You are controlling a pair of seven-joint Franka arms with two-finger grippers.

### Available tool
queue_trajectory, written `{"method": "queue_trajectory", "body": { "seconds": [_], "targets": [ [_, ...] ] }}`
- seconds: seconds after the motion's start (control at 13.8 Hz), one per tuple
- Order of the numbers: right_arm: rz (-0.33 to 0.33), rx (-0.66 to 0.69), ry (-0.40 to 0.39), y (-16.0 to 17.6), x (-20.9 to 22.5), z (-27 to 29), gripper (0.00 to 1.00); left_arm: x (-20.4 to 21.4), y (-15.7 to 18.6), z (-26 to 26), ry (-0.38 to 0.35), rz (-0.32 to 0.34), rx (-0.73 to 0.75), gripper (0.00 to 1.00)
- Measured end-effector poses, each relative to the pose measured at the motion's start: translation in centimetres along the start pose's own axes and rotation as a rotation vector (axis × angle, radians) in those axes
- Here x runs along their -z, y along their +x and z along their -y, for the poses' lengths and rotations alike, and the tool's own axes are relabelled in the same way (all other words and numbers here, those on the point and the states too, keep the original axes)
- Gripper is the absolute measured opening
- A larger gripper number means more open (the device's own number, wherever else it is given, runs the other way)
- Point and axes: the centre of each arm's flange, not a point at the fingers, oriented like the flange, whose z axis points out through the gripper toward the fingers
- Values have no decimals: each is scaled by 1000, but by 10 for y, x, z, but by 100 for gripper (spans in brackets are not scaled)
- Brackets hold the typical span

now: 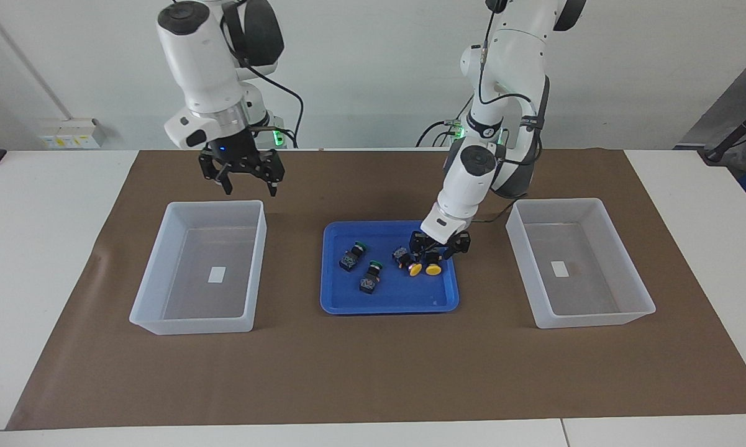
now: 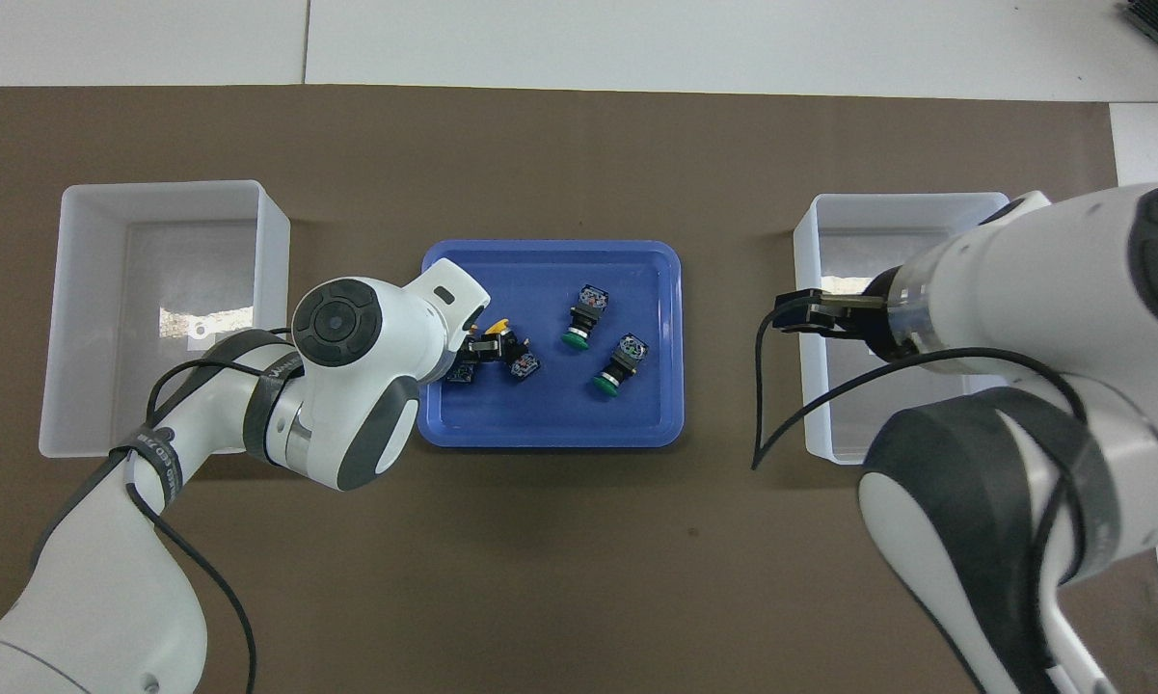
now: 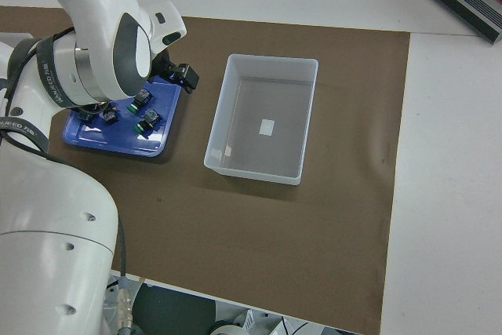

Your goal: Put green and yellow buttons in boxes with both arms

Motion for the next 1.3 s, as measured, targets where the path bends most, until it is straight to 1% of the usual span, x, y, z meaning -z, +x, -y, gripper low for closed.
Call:
{"method": "queue_trajectory", "body": {
  "seconds": [0.07,0.14,0.29,0.43,0.58,0.65,0.8,0.94,1.01,1.08,1.16,1.23,1.3],
  "targets": [
    [-5,-18,6,-3,-20,20,100,-2,-2,-1,0,1,-1,50],
    [-13,-38,12,-5,-42,38,100,-1,-2,-1,-1,-2,-1,43],
    [-31,-90,28,-6,-87,70,100,-1,-1,1,0,-4,2,43],
    [-35,-137,32,-5,-124,84,100,7,8,5,-1,-14,15,43],
    [-23,-189,31,-2,-148,85,100,35,32,19,13,-1,53,43],
    [-11,-227,49,-4,-157,89,100,58,48,33,24,12,82,43],
    [16,-281,78,-11,-168,99,99,108,78,72,40,21,112,43],
    [31,-294,87,-20,-176,103,94,137,97,122,48,17,97,43],
    [30,-291,87,-26,-182,104,93,142,104,151,50,13,81,43],
    [31,-291,86,-31,-189,105,89,145,109,181,52,12,64,43],
    [37,-290,79,-36,-197,105,89,146,112,209,55,12,50,43],
    [38,-285,76,-40,-204,106,84,147,113,235,57,14,42,43],
    [38,-279,76,-43,-210,109,84,145,113,258,58,17,40,43]
  ]
}}
